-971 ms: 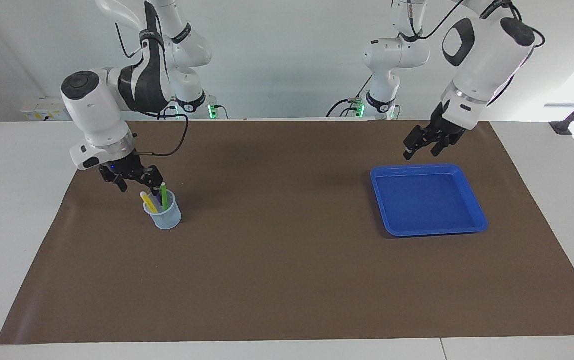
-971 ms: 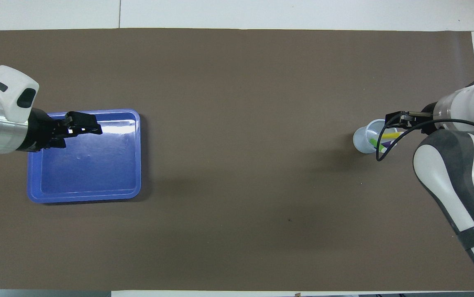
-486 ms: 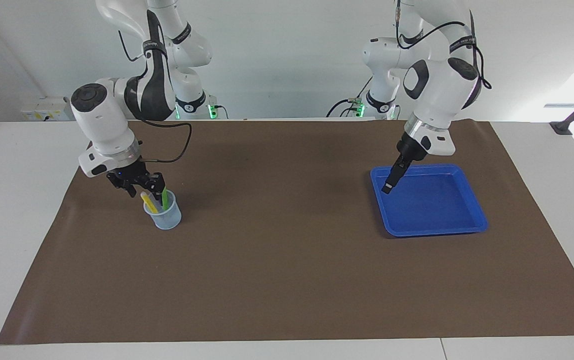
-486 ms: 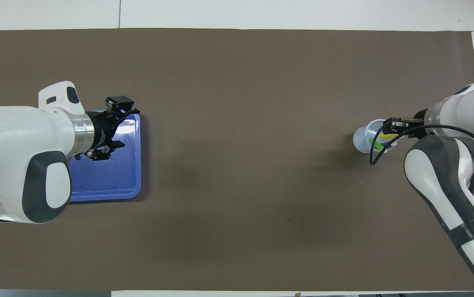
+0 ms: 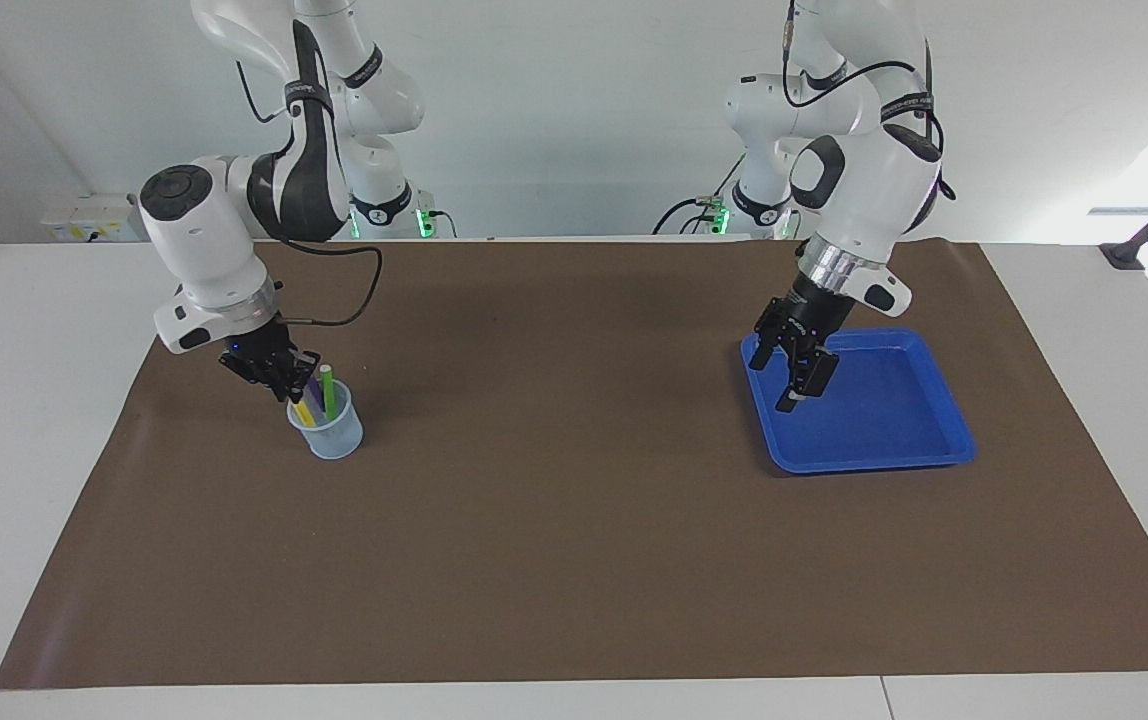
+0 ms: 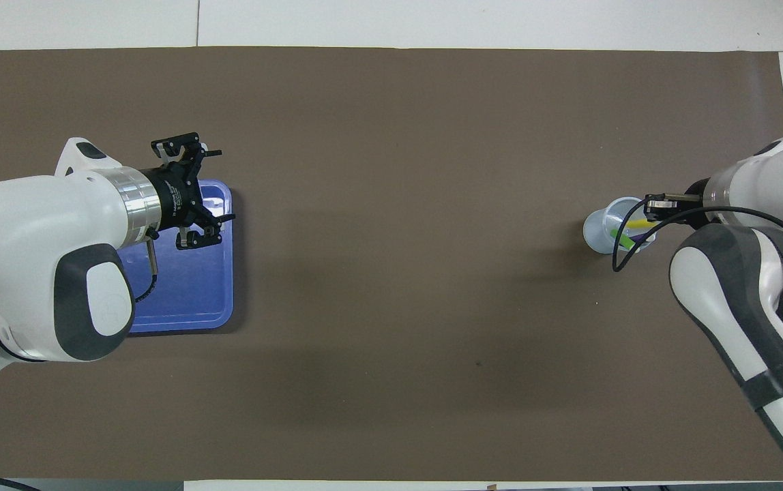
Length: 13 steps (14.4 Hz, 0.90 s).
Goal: Right arm passes pens to left for tray arrangement
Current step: 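Carry the yellow pen toward the left gripper while the left gripper approaches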
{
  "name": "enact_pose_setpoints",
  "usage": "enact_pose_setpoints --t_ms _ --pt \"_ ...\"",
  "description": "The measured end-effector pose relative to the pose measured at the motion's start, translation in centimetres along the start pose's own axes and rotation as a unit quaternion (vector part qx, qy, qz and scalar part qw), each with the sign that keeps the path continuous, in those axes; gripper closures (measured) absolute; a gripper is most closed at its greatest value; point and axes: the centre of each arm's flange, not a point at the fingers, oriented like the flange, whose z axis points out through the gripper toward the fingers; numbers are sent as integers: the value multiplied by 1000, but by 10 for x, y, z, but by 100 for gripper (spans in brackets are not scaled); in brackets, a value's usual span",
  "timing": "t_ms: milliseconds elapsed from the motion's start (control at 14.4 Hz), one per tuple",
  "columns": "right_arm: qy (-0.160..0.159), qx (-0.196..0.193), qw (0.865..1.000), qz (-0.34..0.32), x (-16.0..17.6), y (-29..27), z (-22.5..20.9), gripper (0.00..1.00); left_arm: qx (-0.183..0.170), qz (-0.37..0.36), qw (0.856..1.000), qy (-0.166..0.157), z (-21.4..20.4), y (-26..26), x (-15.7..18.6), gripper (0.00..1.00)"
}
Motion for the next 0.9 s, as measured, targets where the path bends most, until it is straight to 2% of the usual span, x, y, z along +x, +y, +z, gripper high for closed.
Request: enact_pose_setpoints --t_ms 208,555,763,902 --pt "20 3 1000 0 8 -1 -25 83 -3 -26 1000 -1 1 1 2 0" --pt "19 10 1000 1 14 -4 -118 83 -21 -35 999 -12 -13 13 -10 0" --pt "-5 77 997 19 10 -18 -164 83 -30 -45 998 -22 -27 24 -24 0" --pt "-16 130 990 55 10 -29 -177 83 -31 -40 998 -28 -32 25 -34 0"
